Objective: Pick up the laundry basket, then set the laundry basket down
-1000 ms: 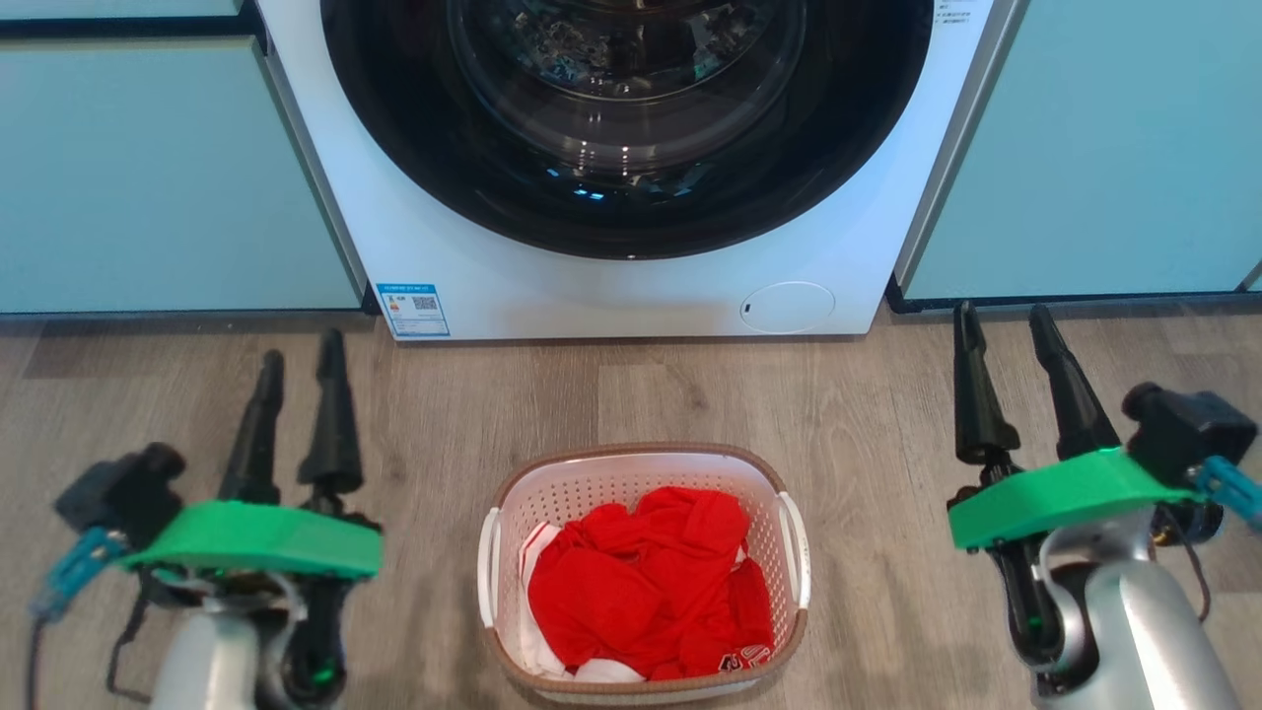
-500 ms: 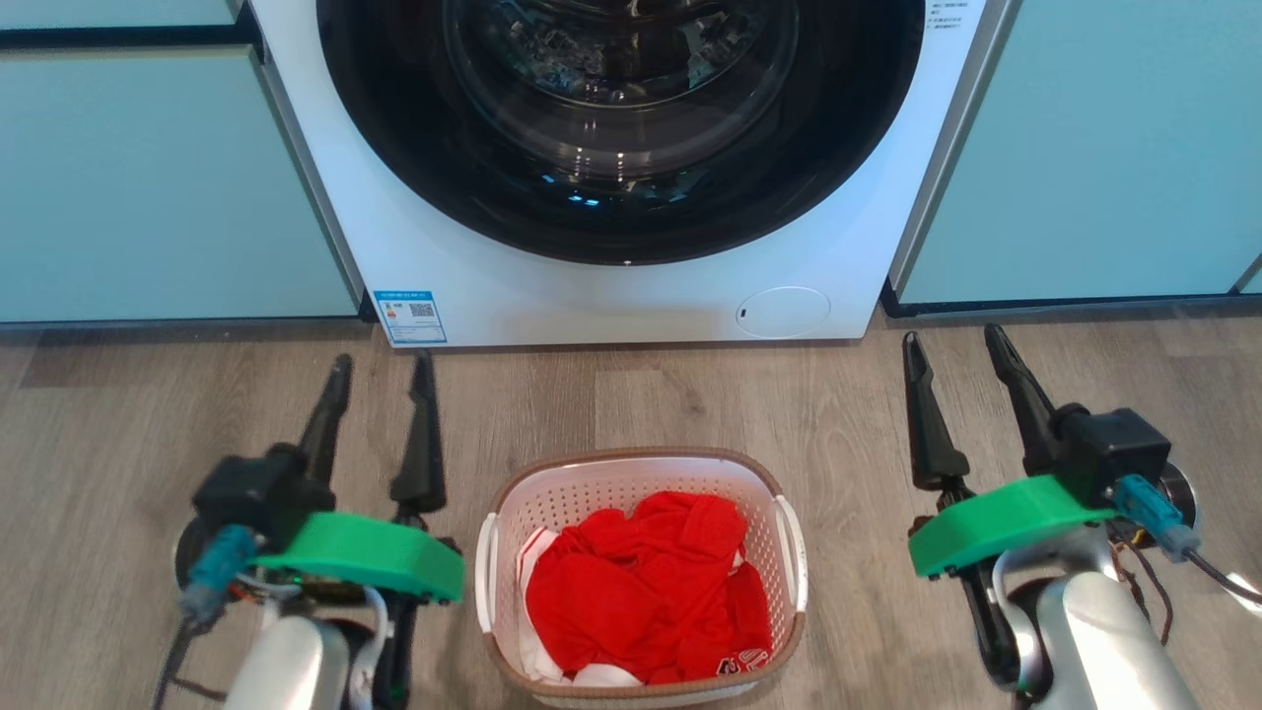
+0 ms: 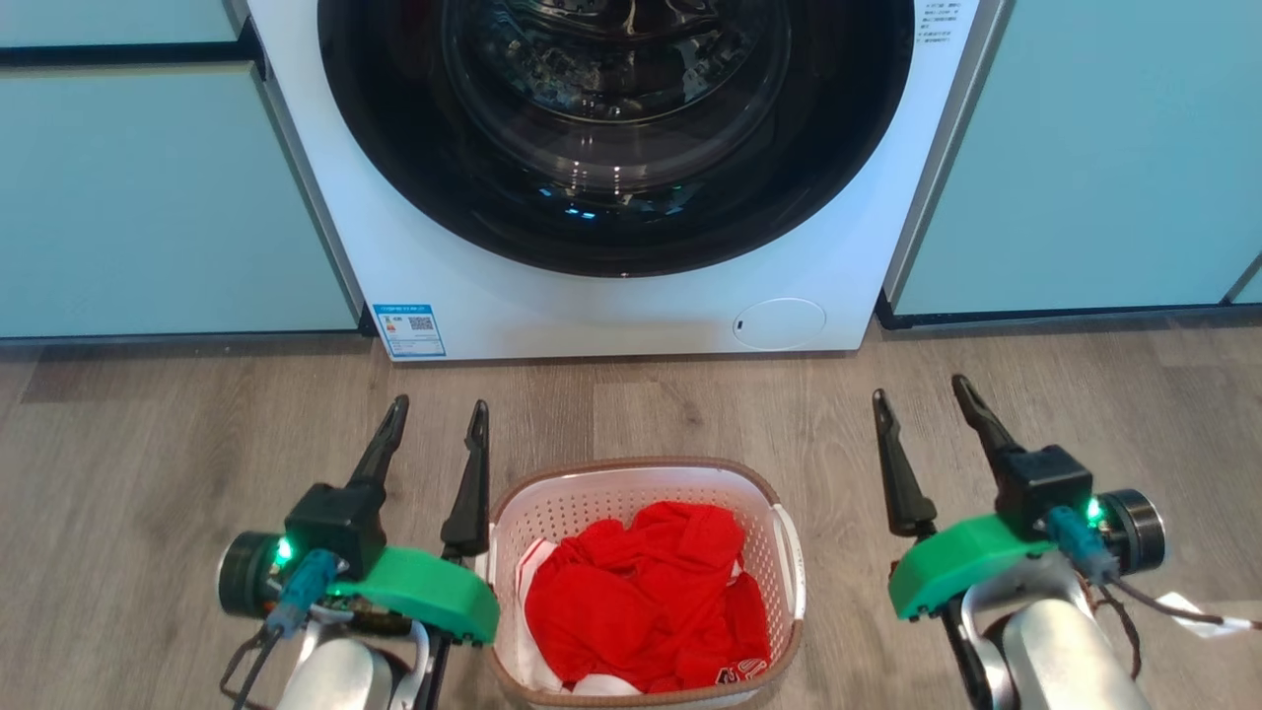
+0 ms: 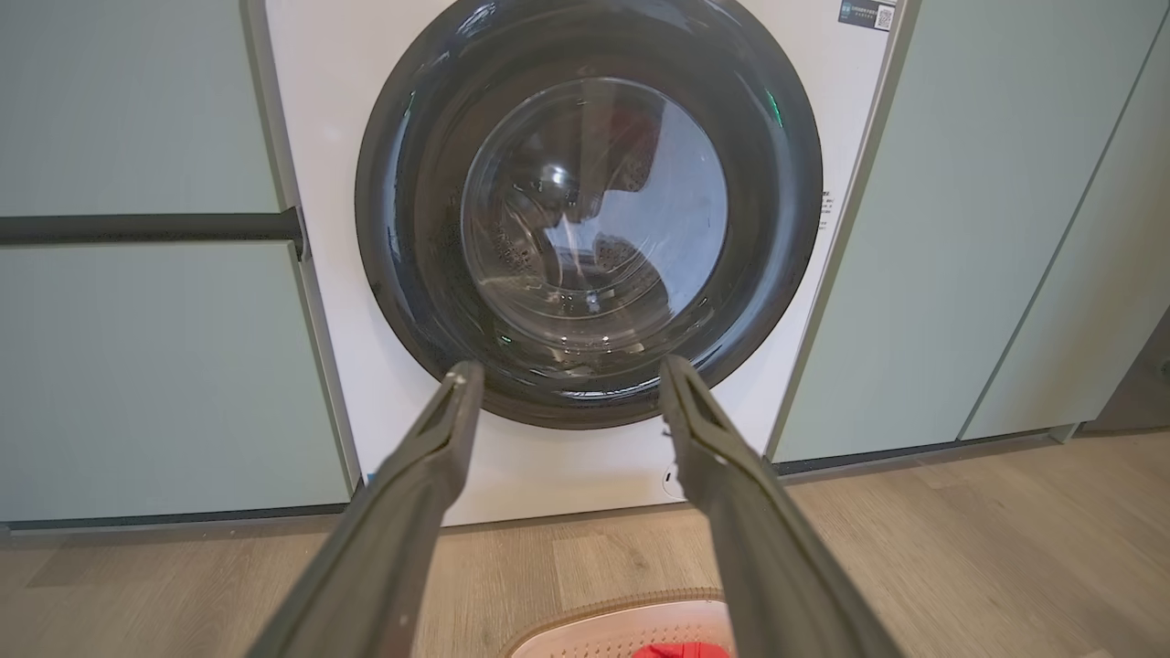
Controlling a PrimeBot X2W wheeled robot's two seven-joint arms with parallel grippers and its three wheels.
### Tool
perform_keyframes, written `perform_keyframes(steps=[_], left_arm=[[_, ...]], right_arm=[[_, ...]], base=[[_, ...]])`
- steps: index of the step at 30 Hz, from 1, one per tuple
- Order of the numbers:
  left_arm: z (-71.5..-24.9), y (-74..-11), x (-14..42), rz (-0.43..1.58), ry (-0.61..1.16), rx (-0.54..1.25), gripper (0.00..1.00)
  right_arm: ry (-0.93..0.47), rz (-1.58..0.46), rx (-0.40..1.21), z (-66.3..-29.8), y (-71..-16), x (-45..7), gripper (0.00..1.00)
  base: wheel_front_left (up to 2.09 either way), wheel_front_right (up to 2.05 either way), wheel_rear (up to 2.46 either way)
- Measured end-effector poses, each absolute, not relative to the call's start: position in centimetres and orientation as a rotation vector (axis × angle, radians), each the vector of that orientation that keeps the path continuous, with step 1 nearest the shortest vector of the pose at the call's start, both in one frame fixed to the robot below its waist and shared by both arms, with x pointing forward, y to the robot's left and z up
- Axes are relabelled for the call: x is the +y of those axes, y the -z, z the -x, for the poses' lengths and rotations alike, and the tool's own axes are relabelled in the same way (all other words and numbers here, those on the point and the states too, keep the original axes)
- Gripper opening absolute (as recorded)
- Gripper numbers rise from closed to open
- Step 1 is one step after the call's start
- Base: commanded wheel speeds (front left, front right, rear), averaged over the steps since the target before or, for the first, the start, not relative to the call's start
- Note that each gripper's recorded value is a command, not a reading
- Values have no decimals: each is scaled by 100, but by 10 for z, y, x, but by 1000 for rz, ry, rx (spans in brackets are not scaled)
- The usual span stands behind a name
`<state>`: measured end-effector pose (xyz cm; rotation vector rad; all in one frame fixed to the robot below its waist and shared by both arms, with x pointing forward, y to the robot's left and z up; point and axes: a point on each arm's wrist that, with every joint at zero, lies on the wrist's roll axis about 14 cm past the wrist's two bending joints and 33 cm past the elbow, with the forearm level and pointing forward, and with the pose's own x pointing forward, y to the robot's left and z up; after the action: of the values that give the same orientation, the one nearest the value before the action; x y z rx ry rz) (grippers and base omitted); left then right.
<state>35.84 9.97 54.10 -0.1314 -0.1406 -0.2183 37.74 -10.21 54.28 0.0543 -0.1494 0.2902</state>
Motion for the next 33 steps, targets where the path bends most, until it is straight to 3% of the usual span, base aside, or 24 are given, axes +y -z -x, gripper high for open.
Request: perform_keyframes(steps=[13, 33], left_arm=[[-357, -521, 101, 84, 245, -107, 100], [-356, -506, 97, 95, 260, -60, 100]], right_arm=[[-320, 27, -110, -370, -521, -95, 100], [-292, -46, -49, -367, -504, -102, 100]], base=[[0, 0, 0], [0, 0, 0]])
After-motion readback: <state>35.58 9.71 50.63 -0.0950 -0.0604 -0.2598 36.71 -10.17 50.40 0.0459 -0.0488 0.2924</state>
